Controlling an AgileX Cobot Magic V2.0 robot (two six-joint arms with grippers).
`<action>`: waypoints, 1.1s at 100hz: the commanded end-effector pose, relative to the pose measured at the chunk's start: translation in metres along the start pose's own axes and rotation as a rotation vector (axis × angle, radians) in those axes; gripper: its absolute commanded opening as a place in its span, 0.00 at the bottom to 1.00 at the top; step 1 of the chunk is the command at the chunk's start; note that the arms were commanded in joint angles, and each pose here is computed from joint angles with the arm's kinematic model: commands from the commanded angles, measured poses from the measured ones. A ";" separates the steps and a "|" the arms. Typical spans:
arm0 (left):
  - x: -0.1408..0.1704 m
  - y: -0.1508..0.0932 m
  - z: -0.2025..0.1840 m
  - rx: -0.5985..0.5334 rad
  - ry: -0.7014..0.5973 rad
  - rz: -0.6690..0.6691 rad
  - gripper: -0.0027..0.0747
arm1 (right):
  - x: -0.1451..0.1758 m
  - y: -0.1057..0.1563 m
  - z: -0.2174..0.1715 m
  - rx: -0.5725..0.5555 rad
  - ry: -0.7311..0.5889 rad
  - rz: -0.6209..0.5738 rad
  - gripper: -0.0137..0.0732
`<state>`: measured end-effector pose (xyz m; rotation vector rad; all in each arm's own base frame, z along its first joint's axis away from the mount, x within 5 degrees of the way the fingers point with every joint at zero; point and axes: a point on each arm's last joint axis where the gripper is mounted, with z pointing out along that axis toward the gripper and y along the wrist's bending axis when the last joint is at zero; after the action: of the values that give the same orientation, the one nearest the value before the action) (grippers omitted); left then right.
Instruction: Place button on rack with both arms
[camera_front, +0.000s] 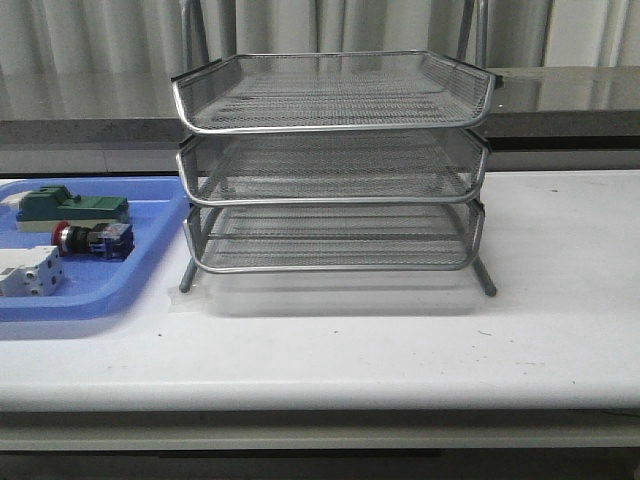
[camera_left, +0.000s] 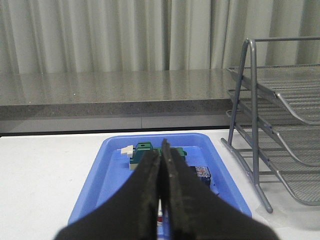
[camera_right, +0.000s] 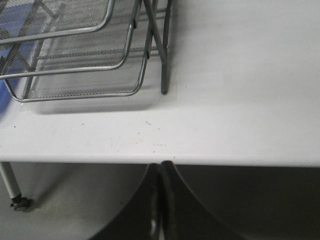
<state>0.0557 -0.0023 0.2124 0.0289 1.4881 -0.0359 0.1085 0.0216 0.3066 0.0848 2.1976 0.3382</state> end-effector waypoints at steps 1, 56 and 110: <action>0.008 0.000 -0.002 0.002 -0.057 -0.005 0.01 | -0.017 0.005 0.008 -0.040 -0.037 0.063 0.09; 0.008 0.000 -0.002 0.002 -0.057 -0.005 0.01 | -0.036 0.006 0.082 -0.136 0.022 0.456 0.54; 0.008 0.000 -0.002 0.002 -0.057 -0.005 0.01 | -0.047 0.006 0.166 -0.246 0.104 0.535 0.59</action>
<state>0.0557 -0.0023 0.2124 0.0289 1.4881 -0.0359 0.2528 0.0513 0.2365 0.5656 2.2699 0.8578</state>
